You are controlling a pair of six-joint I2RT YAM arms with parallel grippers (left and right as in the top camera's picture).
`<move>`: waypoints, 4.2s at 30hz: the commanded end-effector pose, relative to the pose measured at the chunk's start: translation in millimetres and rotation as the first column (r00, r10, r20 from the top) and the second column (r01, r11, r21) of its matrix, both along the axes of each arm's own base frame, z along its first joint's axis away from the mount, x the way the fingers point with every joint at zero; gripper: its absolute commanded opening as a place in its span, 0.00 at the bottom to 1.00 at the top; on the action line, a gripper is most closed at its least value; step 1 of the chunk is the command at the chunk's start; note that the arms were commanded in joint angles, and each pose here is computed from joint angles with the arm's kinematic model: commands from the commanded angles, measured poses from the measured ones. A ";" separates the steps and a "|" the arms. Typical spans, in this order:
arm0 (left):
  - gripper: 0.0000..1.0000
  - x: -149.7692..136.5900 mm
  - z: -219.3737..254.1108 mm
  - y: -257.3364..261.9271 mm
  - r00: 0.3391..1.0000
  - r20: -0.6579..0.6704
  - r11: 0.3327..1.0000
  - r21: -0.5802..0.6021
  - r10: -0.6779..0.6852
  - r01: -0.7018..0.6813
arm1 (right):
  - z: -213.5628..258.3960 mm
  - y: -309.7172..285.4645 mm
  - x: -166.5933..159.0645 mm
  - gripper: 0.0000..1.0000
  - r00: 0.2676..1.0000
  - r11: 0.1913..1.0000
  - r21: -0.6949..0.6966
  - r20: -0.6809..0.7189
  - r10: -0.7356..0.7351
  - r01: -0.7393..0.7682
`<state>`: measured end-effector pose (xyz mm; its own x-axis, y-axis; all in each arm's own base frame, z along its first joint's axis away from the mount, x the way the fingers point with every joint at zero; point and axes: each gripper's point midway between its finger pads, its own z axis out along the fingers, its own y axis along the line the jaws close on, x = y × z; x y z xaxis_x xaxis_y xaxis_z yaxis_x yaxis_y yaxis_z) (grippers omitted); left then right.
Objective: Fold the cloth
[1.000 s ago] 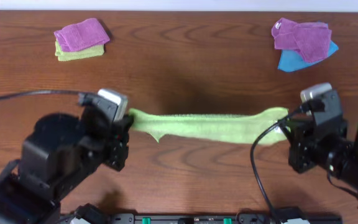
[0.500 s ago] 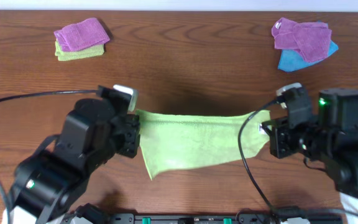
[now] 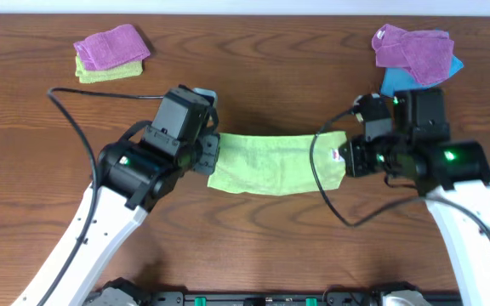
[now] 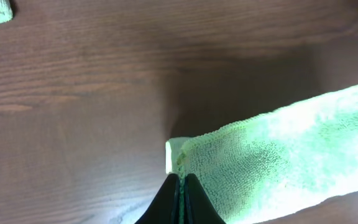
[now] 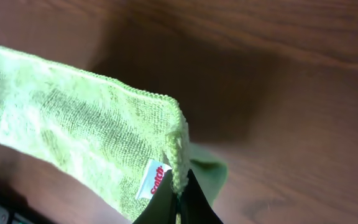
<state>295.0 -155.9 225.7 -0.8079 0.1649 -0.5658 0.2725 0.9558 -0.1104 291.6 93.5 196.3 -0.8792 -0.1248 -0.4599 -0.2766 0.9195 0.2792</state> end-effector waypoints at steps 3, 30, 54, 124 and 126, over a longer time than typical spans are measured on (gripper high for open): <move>0.06 22.9 -10.5 16.1 0.996 0.001 0.996 0.014 0.084 -0.084 | -11.6 4.5 20.8 0.02 1.000 1.000 0.020 0.002 -0.007 0.007; 0.06 70.3 -46.3 35.5 0.975 0.019 0.970 0.101 0.221 -0.222 | -41.6 5.4 62.0 0.02 0.999 0.999 0.001 0.010 -0.042 0.042; 0.06 172.2 -114.5 57.0 0.932 0.107 0.936 0.033 0.346 -0.351 | -103.1 29.8 157.9 0.02 0.986 0.992 0.083 0.133 -0.100 0.089; 0.86 -12.1 -192.3 25.3 0.893 -0.383 0.908 -0.242 0.234 -0.342 | -144.4 -0.9 19.9 0.92 0.989 0.985 0.103 -0.074 -0.129 0.136; 0.82 -12.2 -192.4 25.4 0.893 -0.384 0.908 -0.241 0.234 -0.342 | -143.3 -9.1 24.7 0.92 0.986 0.981 0.106 -0.063 -0.156 0.162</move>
<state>285.9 -127.9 35.2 -0.9377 -0.2380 -0.2532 -0.1147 0.8998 -0.4210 313.1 93.5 53.6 -0.9087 0.0275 -0.4165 -0.1452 0.9147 0.3772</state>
